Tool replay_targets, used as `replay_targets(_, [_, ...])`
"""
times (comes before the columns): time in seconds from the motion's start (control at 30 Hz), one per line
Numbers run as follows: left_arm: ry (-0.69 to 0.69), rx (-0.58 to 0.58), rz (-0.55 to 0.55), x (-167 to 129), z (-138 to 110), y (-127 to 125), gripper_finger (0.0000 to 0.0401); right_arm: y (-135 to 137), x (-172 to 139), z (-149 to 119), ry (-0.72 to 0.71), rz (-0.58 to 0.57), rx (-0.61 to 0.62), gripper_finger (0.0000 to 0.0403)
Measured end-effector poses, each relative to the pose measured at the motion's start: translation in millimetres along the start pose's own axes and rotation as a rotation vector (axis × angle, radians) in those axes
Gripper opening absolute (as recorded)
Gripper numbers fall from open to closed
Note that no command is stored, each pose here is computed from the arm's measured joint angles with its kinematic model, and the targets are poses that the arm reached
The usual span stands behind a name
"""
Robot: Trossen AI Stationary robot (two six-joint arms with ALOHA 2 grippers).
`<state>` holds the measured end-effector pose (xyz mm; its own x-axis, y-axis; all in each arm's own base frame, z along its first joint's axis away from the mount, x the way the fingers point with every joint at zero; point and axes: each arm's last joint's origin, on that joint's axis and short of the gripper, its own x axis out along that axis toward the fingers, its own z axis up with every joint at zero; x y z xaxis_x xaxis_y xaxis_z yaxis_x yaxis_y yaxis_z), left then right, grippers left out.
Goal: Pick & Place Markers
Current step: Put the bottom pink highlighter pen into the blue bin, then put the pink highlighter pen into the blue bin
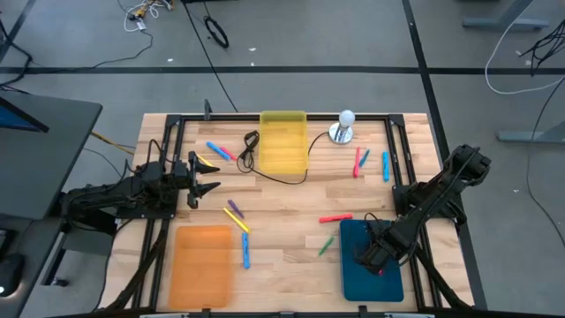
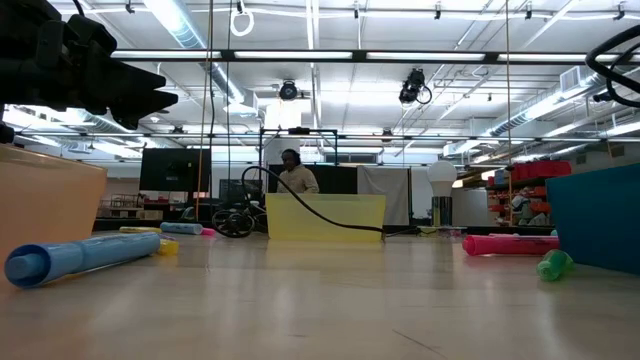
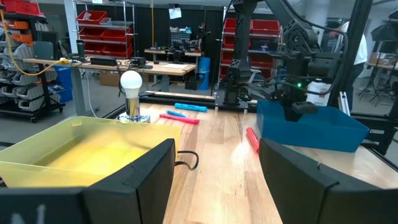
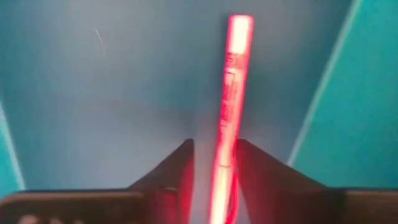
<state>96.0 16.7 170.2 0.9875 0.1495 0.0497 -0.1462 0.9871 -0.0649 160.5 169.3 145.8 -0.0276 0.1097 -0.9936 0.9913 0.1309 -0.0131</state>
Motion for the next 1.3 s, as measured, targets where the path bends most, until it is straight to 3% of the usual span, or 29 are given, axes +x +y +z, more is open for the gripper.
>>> replay_targets(0.13, [0.0,0.0,0.0,0.0,-0.1,0.0,0.0238,0.0,0.0,-0.1,0.0,0.001,-0.008,0.0179])
replay_targets(0.27, [0.0,0.0,0.0,0.0,-0.1,0.0,0.0238,0.0,-0.1,-0.1,-0.001,0.002,-0.012,0.0203])
replay_targets(0.47, [0.0,0.0,0.0,0.0,0.0,0.0,0.0238,0.1,-4.9,-0.7,0.005,0.004,-0.013,0.0198])
replay_targets(0.83, [0.0,0.0,0.0,0.0,0.0,0.0,0.0238,0.9,-41.1,-5.2,-0.025,-0.016,-0.023,0.0194])
replay_targets(1.3, [0.0,0.0,0.0,0.0,-0.1,0.0,0.0238,9.2,-85.6,-17.3,0.025,0.051,-0.064,0.0194])
